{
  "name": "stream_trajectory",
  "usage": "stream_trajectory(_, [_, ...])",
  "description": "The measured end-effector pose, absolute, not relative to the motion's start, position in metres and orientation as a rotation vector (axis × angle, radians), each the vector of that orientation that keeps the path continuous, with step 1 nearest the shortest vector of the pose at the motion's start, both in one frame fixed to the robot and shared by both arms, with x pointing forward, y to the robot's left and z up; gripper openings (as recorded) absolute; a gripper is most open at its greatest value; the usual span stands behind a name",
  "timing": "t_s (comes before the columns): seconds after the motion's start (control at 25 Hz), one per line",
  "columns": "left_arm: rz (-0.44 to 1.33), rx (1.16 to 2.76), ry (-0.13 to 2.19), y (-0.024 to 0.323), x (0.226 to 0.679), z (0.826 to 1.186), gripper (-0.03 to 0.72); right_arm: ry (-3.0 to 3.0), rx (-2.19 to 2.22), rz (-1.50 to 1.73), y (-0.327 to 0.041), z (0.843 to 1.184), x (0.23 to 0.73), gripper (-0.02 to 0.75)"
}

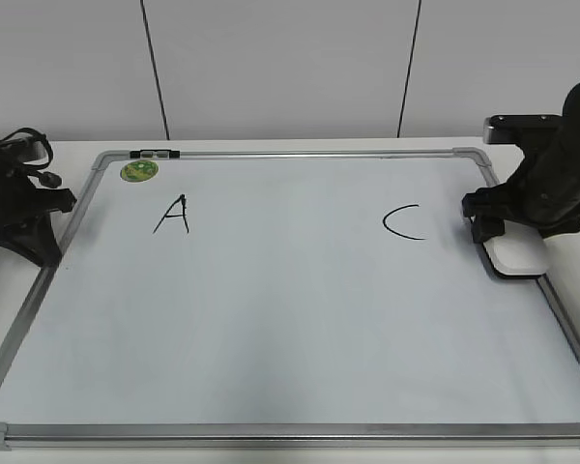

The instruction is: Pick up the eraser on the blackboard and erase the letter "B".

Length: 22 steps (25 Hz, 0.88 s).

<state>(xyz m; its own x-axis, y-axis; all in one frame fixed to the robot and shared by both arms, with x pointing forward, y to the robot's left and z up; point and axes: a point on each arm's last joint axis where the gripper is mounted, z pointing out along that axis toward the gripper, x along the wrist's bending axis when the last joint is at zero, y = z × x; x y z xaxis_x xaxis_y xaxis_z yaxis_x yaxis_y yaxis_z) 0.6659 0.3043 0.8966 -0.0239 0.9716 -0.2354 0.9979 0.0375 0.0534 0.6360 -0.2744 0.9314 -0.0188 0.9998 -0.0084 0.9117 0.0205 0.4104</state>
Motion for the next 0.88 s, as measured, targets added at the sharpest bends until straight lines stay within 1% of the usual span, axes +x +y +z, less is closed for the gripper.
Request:
stream_trajectory(0.2, [-0.186,2.038,2.102,0.304,0.666,0.897,0.046,2.005,1.966,0.405,-0.275,0.931,0.635,0.547])
stream_trajectory(0.4, [-0.186,2.038,2.102,0.304,0.666,0.897,0.047,2.014,1.95,0.391,-0.276,0.931,0.635,0.622])
stream_trajectory(0.56, [-0.186,2.039,2.1,0.304,0.666,0.897,0.05,2.018,1.957,0.378,-0.276,0.934,0.636,0.637])
stream_trajectory(0.76, [-0.186,2.041,2.098,0.304,0.666,0.897,0.07,2.014,1.963,0.359,-0.277,0.956,0.647,0.635])
stream_trajectory(0.88, [-0.177,2.041,2.095,0.305,0.667,0.898,0.125,2.01,1.951,0.365,-0.277,0.973,0.652,0.629])
